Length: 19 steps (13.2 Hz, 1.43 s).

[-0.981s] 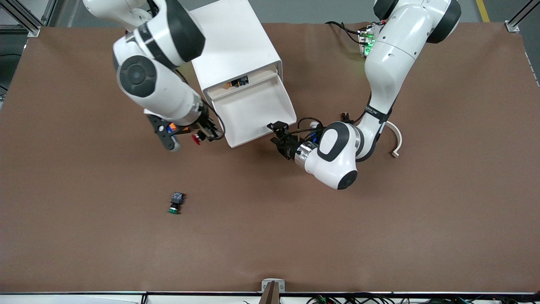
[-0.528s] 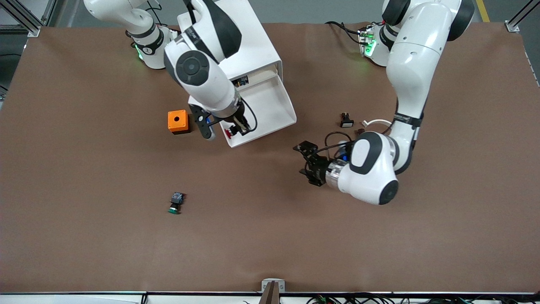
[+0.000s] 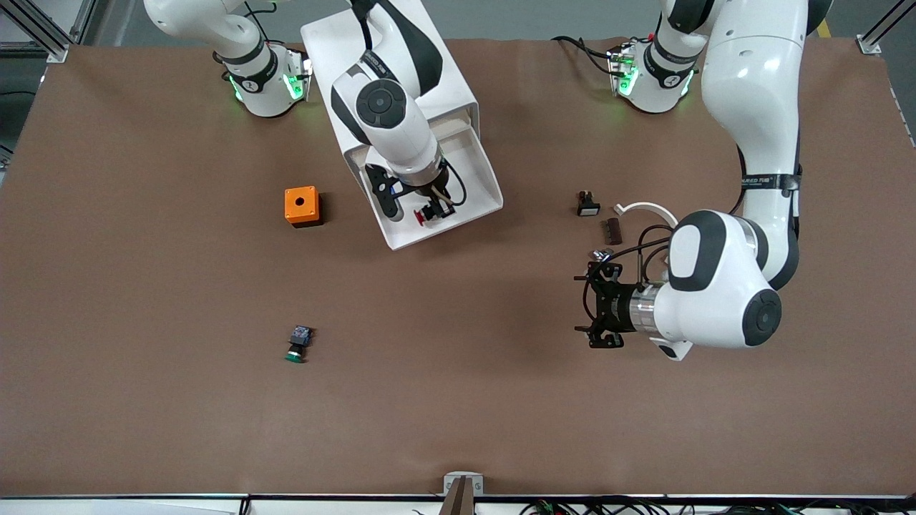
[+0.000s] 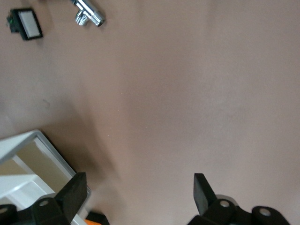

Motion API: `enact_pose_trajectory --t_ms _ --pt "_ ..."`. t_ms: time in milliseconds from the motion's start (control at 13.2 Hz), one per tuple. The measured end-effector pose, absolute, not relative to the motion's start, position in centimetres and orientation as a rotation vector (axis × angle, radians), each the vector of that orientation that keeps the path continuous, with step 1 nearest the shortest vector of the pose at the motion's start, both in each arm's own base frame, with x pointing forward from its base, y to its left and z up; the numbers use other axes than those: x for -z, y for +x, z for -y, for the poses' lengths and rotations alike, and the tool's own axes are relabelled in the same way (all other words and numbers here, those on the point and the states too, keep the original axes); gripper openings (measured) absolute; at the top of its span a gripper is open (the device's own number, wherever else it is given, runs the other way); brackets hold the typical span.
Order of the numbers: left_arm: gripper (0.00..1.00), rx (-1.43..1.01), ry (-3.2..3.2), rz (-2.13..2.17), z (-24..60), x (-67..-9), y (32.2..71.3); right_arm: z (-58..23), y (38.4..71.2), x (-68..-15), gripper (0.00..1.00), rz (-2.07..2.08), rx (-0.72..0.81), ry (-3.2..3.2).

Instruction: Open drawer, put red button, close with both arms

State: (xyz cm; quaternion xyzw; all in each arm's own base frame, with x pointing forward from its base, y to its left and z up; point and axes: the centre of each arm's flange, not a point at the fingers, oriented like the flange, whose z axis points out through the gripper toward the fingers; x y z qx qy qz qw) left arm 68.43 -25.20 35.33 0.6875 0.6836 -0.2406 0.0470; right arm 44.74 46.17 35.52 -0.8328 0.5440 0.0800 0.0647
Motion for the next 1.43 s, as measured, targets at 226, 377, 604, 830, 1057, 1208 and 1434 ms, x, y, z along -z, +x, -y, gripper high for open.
enact_pose_trajectory --t_ms 226,377,604,830,1057,1208,1434 --pt "1.00 0.588 2.365 -1.854 26.6 -36.6 67.6 -45.7 45.2 -35.1 0.41 -1.659 -0.237 -2.510" --pt "1.00 0.543 2.500 -1.615 28.1 -38.3 66.9 -45.4 45.6 -35.4 0.56 -1.667 -0.233 -2.503" --pt "1.00 0.459 2.704 -1.330 32.5 -39.2 64.6 -44.9 46.8 -37.0 0.89 -1.666 -0.207 -2.510" --pt "1.00 0.387 2.853 -0.912 37.0 -38.4 62.4 -42.4 49.9 -40.1 1.00 -1.585 -0.103 -2.579" --pt "1.00 0.288 2.921 -0.675 41.2 -35.2 60.0 -37.2 54.0 -44.1 1.00 -1.424 -0.082 -2.731" --pt "1.00 0.253 2.944 -0.590 44.5 -33.3 57.8 -32.7 56.7 -46.6 1.00 -1.322 -0.097 -2.795" --pt "1.00 0.296 2.993 -0.492 48.5 -30.4 54.0 -25.6 59.8 -48.6 1.00 -1.189 -0.084 -2.843"
